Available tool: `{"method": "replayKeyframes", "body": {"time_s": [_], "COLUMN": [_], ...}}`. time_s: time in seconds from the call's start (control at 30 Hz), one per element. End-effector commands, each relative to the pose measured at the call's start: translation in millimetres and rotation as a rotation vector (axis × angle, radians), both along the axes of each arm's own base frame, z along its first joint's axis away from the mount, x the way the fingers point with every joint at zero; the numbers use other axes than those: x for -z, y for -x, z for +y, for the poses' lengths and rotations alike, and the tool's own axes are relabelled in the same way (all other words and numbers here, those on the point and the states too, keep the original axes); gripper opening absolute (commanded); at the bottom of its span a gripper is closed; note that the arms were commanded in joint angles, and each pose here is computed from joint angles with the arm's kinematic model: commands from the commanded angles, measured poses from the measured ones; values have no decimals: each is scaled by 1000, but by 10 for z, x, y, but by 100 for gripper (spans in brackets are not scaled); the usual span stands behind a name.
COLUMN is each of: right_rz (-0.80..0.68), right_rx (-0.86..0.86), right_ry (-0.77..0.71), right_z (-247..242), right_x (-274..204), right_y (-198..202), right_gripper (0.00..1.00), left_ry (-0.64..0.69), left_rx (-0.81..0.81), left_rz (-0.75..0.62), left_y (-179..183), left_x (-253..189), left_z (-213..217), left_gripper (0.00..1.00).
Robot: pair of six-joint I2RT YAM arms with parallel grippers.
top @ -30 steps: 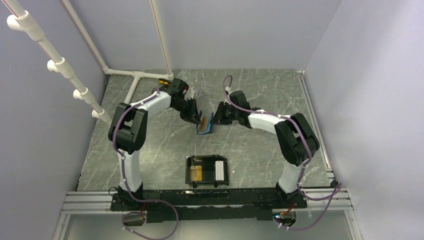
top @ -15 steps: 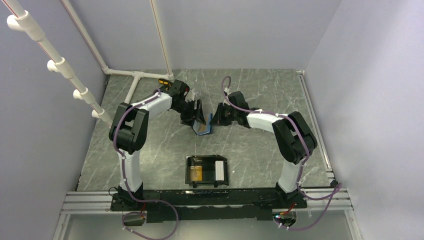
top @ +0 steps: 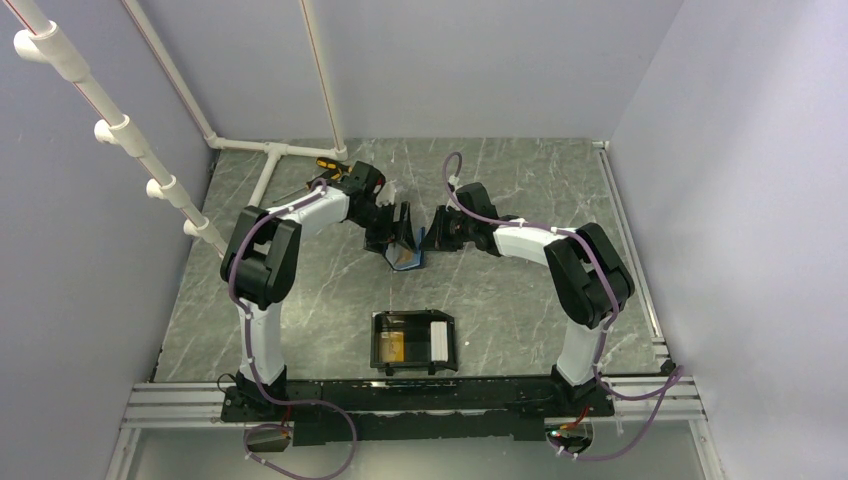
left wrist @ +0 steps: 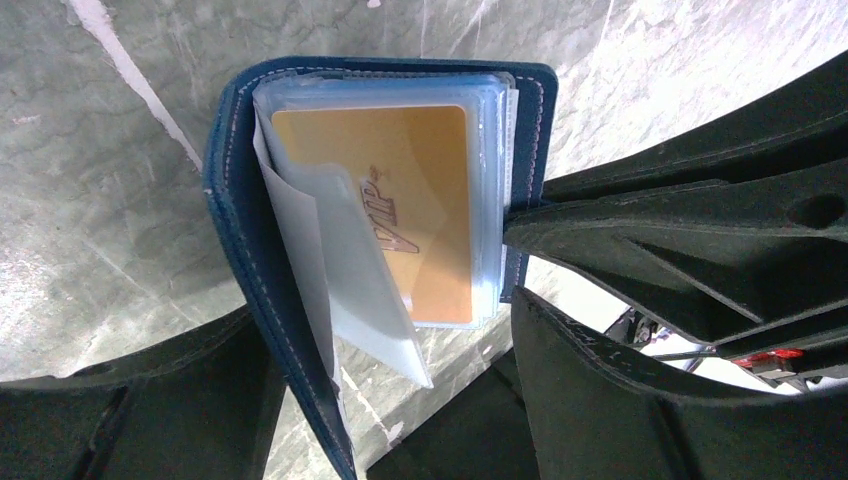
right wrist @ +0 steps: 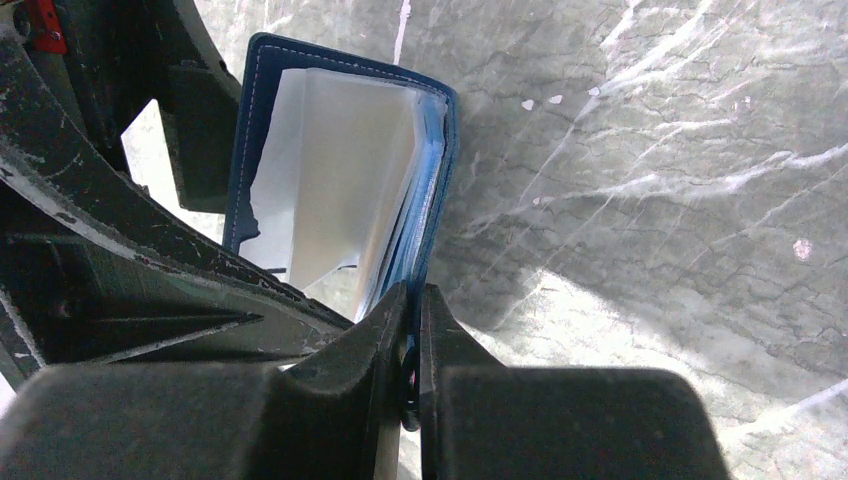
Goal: Put the credit cards into the card holder
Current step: Open the card holder at the center of the board.
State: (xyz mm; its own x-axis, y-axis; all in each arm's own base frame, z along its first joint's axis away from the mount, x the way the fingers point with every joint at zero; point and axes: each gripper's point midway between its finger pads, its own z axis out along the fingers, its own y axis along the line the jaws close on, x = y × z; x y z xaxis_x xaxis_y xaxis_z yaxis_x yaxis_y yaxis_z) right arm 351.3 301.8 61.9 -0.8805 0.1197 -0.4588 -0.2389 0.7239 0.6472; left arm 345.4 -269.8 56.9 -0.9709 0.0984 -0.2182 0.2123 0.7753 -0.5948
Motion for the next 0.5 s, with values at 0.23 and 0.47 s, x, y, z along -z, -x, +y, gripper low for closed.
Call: {"method": "replayKeyframes", "body": {"time_s": [0.23,0.47], "right_rz": [-73,-74], "right_rx": [-24,-21], "right_ry": [-42,-36], "right_z": [111,104], "right_x": [-248,-244], "right_y": [-63,-61], "right_gripper": [0,0], "left_ry": [-23,-43], "left_rx": [28,19], "left_rz": [-22,-22], "left_y": [-50,-58], "left_x": [24,37], "left_z": [-64,-35], "left_gripper": [81,78]}}
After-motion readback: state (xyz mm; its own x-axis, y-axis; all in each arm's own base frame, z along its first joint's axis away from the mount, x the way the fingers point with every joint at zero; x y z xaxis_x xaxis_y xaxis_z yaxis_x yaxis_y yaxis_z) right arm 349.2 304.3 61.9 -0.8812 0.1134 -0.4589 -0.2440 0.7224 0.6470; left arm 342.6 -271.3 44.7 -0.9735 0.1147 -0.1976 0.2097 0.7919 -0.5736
